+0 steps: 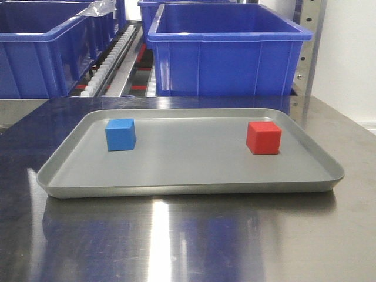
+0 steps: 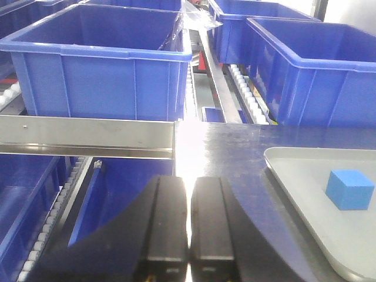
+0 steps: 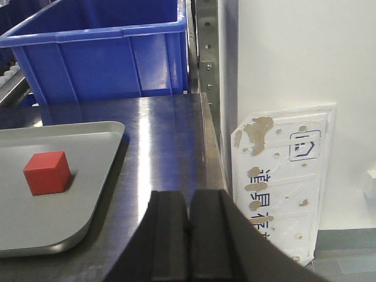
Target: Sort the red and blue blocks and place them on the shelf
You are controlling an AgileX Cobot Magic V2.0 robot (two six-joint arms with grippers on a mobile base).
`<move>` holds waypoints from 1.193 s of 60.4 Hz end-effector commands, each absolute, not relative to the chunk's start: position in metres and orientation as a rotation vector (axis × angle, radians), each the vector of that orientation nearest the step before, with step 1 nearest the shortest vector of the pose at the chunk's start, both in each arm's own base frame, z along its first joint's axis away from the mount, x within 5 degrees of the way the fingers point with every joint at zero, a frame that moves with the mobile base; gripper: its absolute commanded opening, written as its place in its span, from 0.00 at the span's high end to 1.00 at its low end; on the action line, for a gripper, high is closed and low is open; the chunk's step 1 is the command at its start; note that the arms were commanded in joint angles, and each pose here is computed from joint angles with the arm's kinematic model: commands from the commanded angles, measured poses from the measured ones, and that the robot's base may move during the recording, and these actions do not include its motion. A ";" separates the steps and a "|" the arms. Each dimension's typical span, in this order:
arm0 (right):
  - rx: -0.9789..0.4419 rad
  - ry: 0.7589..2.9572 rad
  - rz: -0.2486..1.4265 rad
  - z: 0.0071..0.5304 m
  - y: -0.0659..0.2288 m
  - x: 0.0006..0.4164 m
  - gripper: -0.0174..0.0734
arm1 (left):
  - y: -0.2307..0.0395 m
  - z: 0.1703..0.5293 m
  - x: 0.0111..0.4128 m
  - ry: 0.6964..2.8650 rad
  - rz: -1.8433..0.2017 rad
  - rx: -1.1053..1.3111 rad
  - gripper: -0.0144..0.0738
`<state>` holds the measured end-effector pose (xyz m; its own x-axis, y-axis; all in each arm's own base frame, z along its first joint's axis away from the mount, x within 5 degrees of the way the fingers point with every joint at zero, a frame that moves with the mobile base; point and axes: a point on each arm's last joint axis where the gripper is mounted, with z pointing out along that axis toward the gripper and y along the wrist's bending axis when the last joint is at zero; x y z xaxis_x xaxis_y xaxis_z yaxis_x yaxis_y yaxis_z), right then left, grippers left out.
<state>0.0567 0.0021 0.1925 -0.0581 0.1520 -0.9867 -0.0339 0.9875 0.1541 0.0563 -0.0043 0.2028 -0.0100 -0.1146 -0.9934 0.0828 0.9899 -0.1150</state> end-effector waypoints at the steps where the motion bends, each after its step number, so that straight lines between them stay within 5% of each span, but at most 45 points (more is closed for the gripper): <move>1: 0.070 1.497 0.150 0.208 0.002 0.054 0.74 | -0.005 0.199 0.056 1.502 -0.178 -0.021 0.69; 72: 0.053 1.375 0.159 0.219 0.003 0.053 0.74 | -0.005 0.199 0.056 1.502 -0.178 -0.021 0.69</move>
